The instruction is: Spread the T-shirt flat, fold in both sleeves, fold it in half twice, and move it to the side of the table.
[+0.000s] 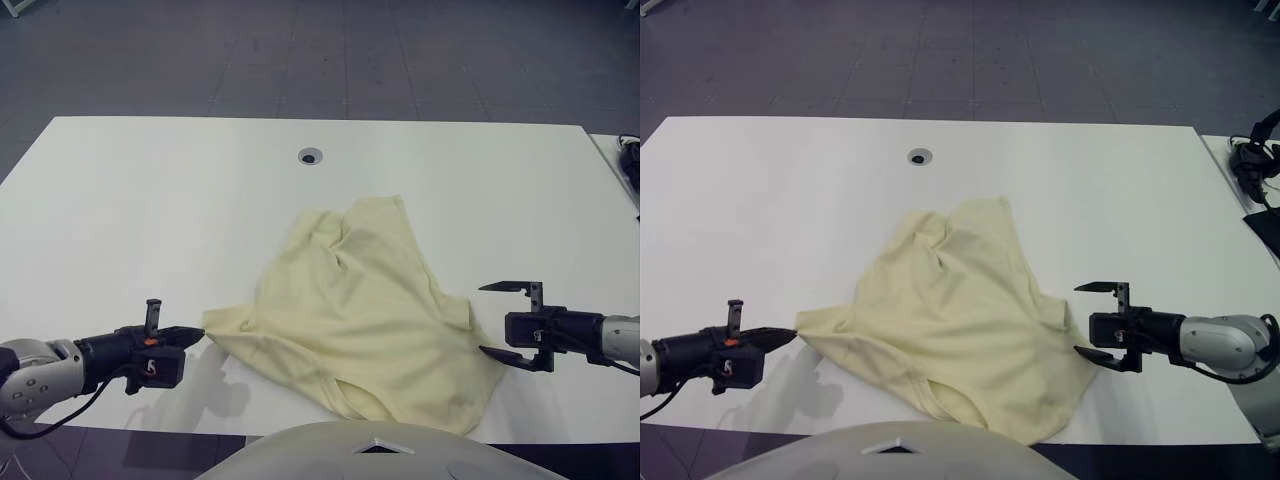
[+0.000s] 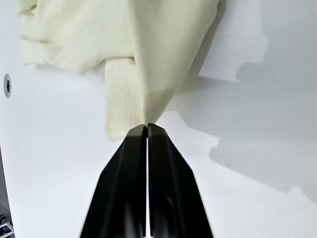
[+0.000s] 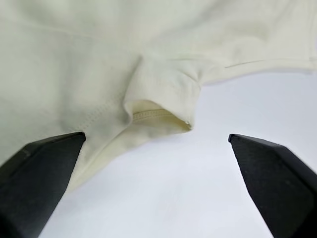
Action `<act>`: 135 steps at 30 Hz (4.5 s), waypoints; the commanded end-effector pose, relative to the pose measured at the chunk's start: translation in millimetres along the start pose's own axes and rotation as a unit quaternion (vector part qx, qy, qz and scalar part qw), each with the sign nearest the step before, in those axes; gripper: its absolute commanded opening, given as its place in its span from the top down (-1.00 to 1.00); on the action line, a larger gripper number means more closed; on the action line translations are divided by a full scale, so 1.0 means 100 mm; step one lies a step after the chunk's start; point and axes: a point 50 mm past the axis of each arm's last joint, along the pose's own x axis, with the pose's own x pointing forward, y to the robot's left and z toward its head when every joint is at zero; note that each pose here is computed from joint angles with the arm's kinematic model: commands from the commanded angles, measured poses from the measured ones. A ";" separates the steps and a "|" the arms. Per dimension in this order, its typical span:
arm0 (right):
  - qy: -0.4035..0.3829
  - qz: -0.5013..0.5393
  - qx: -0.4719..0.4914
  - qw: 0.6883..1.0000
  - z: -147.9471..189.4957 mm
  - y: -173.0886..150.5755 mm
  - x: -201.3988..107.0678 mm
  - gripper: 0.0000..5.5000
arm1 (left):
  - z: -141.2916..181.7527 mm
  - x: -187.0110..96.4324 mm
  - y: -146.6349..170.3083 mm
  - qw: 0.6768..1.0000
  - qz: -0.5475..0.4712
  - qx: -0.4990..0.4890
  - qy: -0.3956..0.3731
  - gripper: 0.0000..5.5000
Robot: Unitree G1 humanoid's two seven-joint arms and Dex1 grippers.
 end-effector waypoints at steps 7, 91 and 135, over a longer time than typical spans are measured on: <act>0.008 0.038 0.022 0.999 -0.04 0.18 0.11 -0.95 | -0.02 -0.03 -0.25 0.999 -0.037 -0.020 0.032 1.00; -0.120 -0.245 -0.029 0.962 0.58 -1.68 1.35 -0.96 | 0.00 1.74 1.81 0.977 0.197 -0.017 -0.075 -0.96; 0.000 -0.141 -0.056 0.989 -0.04 -0.87 1.06 -0.96 | -0.22 1.63 1.50 0.977 0.207 -0.014 -0.048 -0.96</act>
